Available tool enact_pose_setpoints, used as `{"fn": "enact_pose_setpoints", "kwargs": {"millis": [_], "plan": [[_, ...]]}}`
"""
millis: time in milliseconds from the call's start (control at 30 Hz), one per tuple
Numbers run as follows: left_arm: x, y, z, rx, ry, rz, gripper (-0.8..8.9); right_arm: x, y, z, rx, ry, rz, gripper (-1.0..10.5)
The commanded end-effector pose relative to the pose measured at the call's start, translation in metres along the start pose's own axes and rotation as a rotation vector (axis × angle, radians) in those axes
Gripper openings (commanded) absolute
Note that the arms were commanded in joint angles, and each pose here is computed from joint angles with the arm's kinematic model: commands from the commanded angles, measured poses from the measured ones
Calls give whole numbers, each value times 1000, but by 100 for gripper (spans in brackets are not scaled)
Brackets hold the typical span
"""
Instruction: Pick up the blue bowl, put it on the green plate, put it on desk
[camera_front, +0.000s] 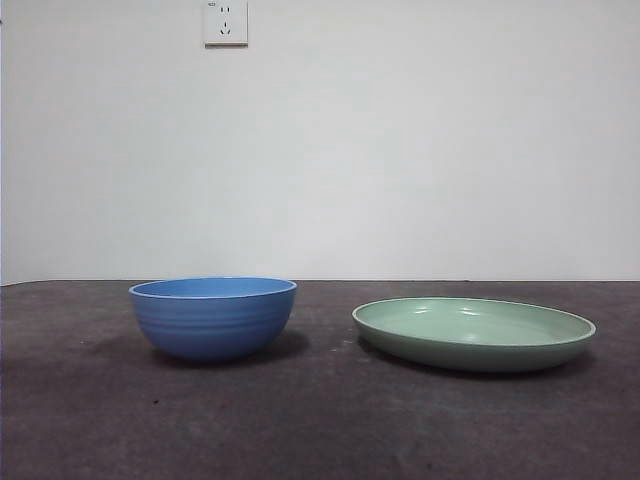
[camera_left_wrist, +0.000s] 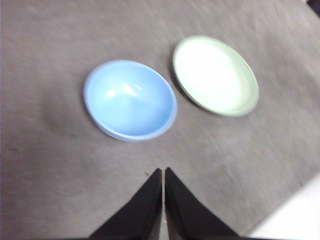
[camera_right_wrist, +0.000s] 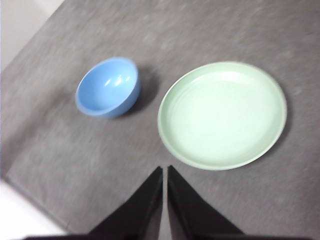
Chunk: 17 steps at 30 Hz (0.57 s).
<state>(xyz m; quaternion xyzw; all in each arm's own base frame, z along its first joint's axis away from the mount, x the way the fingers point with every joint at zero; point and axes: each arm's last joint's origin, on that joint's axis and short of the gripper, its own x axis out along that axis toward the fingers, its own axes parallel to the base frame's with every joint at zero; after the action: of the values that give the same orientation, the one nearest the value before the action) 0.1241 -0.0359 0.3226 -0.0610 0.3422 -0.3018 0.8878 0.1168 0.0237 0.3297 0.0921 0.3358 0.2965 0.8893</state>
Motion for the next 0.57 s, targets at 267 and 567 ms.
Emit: {"fn": "enact_pose_setpoints", "kwargs": {"millis": [267, 567], "plan": [[2, -12, 4, 93, 21, -106, 9, 1, 11, -7, -111, 136, 69, 9], [2, -12, 4, 88, 21, -105, 200, 1, 12, -7, -89, 134, 72, 235]]}}
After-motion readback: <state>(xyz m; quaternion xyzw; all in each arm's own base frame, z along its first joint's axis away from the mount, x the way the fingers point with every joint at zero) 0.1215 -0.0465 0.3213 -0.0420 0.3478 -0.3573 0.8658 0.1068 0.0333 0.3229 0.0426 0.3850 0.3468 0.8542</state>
